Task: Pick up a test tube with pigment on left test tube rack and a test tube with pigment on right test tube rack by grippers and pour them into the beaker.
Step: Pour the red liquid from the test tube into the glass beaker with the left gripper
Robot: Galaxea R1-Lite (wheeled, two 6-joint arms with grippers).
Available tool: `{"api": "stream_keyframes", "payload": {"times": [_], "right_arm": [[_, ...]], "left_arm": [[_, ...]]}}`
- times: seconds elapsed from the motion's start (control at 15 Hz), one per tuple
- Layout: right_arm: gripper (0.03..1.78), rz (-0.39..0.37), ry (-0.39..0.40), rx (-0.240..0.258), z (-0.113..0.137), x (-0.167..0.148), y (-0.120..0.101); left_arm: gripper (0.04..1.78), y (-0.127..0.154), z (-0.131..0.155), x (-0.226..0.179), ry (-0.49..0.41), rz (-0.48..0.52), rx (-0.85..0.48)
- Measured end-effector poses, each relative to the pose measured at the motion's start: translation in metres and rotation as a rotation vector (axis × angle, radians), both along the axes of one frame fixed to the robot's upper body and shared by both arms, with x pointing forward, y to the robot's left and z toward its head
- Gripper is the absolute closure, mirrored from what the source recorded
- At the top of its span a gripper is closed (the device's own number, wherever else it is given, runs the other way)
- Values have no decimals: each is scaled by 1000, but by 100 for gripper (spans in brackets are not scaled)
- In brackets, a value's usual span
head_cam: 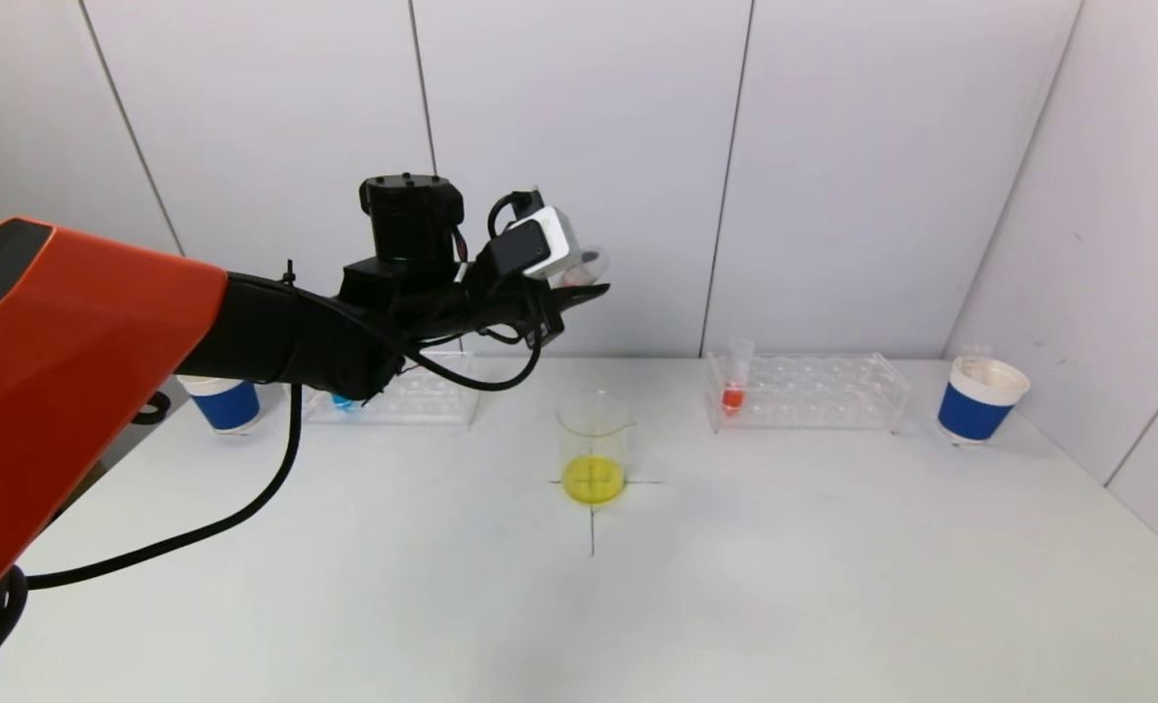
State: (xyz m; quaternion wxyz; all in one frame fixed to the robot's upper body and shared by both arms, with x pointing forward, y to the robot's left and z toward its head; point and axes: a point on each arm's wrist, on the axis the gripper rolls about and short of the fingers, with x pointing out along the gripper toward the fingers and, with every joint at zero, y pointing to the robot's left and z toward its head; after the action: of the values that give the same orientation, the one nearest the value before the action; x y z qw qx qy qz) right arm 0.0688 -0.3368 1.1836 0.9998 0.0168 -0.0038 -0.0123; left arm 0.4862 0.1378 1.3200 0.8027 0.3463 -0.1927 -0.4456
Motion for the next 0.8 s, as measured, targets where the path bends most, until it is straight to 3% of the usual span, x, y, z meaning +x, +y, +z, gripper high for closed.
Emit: {"api": "stream_keyframes", "payload": {"times": [0.47,0.8], "right_arm": [[4,0,0,0,0,0,0],[4,0,0,0,0,0,0]], "left_arm": [[135,16,-9,5,-99,-99,41],[135,35,-15,12,-181,-98,102]]}}
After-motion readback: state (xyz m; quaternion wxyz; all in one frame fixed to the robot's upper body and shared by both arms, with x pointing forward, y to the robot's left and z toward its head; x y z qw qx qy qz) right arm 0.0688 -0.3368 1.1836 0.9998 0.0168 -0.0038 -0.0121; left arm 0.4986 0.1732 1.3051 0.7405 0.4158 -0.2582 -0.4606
